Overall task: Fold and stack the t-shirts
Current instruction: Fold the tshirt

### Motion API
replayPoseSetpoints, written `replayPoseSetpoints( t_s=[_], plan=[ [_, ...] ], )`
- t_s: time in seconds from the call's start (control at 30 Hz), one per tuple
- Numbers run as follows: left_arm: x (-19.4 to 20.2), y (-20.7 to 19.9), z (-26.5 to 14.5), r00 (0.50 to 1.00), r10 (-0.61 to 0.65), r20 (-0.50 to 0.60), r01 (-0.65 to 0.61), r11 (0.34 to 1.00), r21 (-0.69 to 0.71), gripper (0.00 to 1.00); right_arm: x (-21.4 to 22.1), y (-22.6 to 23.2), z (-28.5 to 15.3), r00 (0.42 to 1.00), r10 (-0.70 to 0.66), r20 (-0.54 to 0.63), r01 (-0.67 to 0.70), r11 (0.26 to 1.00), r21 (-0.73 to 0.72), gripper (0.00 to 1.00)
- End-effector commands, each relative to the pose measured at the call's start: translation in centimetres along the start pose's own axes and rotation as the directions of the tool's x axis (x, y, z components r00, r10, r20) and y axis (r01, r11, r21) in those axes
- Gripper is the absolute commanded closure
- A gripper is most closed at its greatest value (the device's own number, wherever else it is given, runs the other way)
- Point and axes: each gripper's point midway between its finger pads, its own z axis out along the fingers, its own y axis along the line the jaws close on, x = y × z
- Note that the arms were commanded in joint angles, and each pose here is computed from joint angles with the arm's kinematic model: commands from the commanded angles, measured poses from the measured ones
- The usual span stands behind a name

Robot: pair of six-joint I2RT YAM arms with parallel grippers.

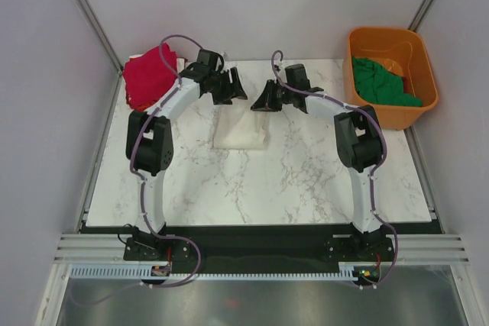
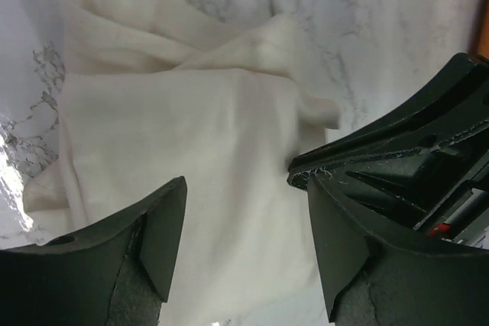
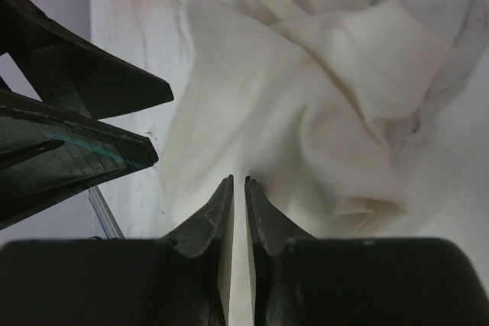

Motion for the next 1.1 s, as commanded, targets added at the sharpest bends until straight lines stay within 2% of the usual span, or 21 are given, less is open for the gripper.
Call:
replayPoseSetpoints(
  t_s=[0.0, 0.2, 0.4, 0.6, 0.73, 0.77, 0.87, 1.03, 1.07],
  plan=[
    [0.7, 2.2, 2.2, 0.999, -0.037, -0.034, 0.037, 0.999, -0.015, 0.29, 0.6, -1.6, 1.7, 0.998, 0.037, -0.049, -0.038, 0.999, -0.014, 0.82],
    [1.7, 4.7, 4.1, 0.997, -0.053, -0.05, 0.049, 0.995, -0.089, 0.3, 0.4, -5.3, 3.8, 0.997, 0.046, -0.055, -0.043, 0.998, 0.052, 0.83],
    [2.3, 8.3, 6.3, 0.996, -0.069, -0.055, 0.058, 0.982, -0.182, 0.34, -1.3, -6.4, 3.9, 0.997, 0.063, -0.042, -0.063, 0.998, 0.022, 0.8],
    [3.0, 11.2, 7.3, 0.995, -0.085, -0.059, 0.067, 0.965, -0.253, 0.35, -3.8, -7.2, 2.9, 0.999, 0.044, -0.012, -0.044, 0.999, -0.026, 0.71],
    [3.1, 11.9, 7.1, 0.994, -0.096, -0.06, 0.077, 0.961, -0.265, 0.36, -6.1, -9.1, 3.4, 0.996, 0.08, 0.033, -0.079, 0.996, -0.051, 0.7],
    [3.2, 12.0, 7.1, 0.993, -0.098, -0.063, 0.078, 0.961, -0.266, 0.36, -5.6, -10.7, 4.0, 0.993, 0.12, 0.023, -0.119, 0.992, -0.044, 0.71],
    [3.1, 12.1, 7.0, 0.994, -0.092, -0.063, 0.072, 0.961, -0.267, 0.36, -6.8, -12.1, 4.9, 0.992, 0.115, 0.057, -0.113, 0.993, -0.036, 0.72],
    [1.9, 11.2, 5.9, 0.997, -0.06, -0.038, 0.049, 0.967, -0.251, 0.36, -10.6, -9.2, 3.7, 0.99, 0.014, 0.141, -0.011, 1.0, -0.024, 0.73],
    [1.0, 10.5, 4.9, 0.999, -0.047, -0.013, 0.043, 0.968, -0.249, 0.36, -12.3, -6.9, 2.2, 0.983, -0.035, 0.182, 0.041, 0.999, -0.024, 0.73]
  ],
)
